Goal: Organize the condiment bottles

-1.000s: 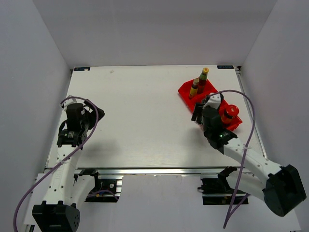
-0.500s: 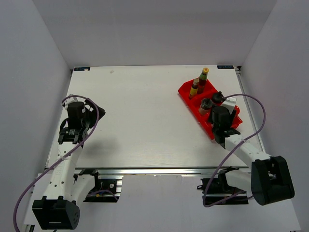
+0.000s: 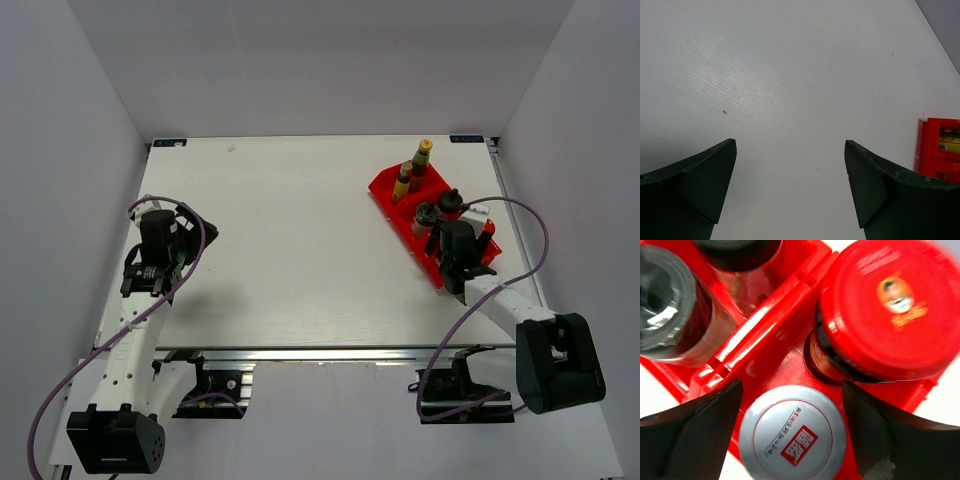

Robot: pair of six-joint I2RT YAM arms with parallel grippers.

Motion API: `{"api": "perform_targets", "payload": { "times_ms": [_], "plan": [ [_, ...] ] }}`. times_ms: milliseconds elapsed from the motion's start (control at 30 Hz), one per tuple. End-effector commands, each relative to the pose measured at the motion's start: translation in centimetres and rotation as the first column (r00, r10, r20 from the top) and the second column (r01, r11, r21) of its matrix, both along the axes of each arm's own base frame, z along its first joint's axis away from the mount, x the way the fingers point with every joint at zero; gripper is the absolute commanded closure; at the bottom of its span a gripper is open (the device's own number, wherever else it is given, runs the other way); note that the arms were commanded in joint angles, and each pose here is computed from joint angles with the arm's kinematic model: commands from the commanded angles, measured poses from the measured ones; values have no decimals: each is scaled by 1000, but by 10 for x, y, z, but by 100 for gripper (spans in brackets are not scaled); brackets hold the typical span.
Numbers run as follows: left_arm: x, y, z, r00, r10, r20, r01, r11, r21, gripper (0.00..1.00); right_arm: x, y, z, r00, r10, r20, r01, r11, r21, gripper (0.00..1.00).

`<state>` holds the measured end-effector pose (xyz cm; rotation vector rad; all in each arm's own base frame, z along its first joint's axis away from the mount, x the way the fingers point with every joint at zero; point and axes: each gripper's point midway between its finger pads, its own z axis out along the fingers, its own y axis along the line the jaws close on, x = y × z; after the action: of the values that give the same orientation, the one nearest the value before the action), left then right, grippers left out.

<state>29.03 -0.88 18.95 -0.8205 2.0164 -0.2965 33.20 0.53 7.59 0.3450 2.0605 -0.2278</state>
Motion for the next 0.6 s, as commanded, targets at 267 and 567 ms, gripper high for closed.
{"api": "perform_targets", "payload": {
  "times_ms": [267, 567],
  "plan": [
    [-2, -1, 15, 999, -7, 44, 7, 1000, 2, 2, 0, 34, 130, 951, 149, 273, -193, 971, 142, 11],
    [-5, 4, 22, 998, 17, 55, -18, 1000, 12, 2, -62, 96, 149, 838, 416, 352, -526, 786, 325, 11]
  ]
}}
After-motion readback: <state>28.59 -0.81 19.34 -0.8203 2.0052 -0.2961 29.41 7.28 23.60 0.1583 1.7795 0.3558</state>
